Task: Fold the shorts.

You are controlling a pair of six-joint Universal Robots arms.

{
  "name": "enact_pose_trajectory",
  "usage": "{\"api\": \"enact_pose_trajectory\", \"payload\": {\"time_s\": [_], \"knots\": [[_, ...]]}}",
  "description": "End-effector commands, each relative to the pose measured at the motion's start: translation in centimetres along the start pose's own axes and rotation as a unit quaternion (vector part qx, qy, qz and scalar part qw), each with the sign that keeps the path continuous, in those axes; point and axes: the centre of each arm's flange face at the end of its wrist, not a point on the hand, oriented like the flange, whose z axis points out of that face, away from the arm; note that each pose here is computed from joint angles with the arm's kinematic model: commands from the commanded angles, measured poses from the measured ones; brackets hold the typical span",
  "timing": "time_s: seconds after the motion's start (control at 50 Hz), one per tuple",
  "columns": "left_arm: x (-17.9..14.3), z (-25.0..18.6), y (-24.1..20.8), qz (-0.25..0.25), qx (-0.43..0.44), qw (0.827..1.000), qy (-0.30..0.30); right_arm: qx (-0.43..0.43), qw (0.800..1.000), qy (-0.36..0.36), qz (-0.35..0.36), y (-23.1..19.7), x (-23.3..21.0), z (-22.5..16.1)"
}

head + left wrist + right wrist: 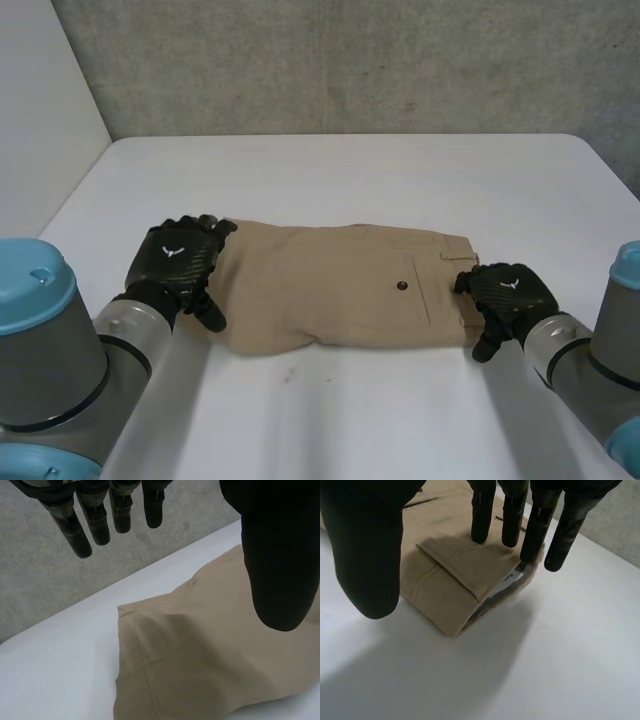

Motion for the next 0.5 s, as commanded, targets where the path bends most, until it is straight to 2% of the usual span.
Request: {"api": "enact_pose_trajectory", "payload": {"time_s": [0.02,0.24,0.28,0.42,0.5], "knots": [[-0.1,0.2,0.5,-0.001,-0.007,1.0,-0.002,0.012,1.0,0.009,-0.003,1.0,0.0,1.5],[0.3,0.0,1.2,0.002,-0.018,1.0,0.005,0.039,0.998,0.055,-0.006,0.2,1.9,2.3],[0.3,0.0,1.1,0.001,-0.018,1.0,0.005,0.028,0.995,0.098,0.001,0.0,4.3,2.0],[0.0,-0.1,0.8,0.0,-0.013,1.0,-0.001,-0.001,0.987,0.158,-0.005,-0.6,9.5,0.6],[-0.1,-0.2,0.7,0.0,-0.013,1.0,-0.003,-0.019,0.983,0.18,-0.032,-0.7,12.1,0.4]]}}
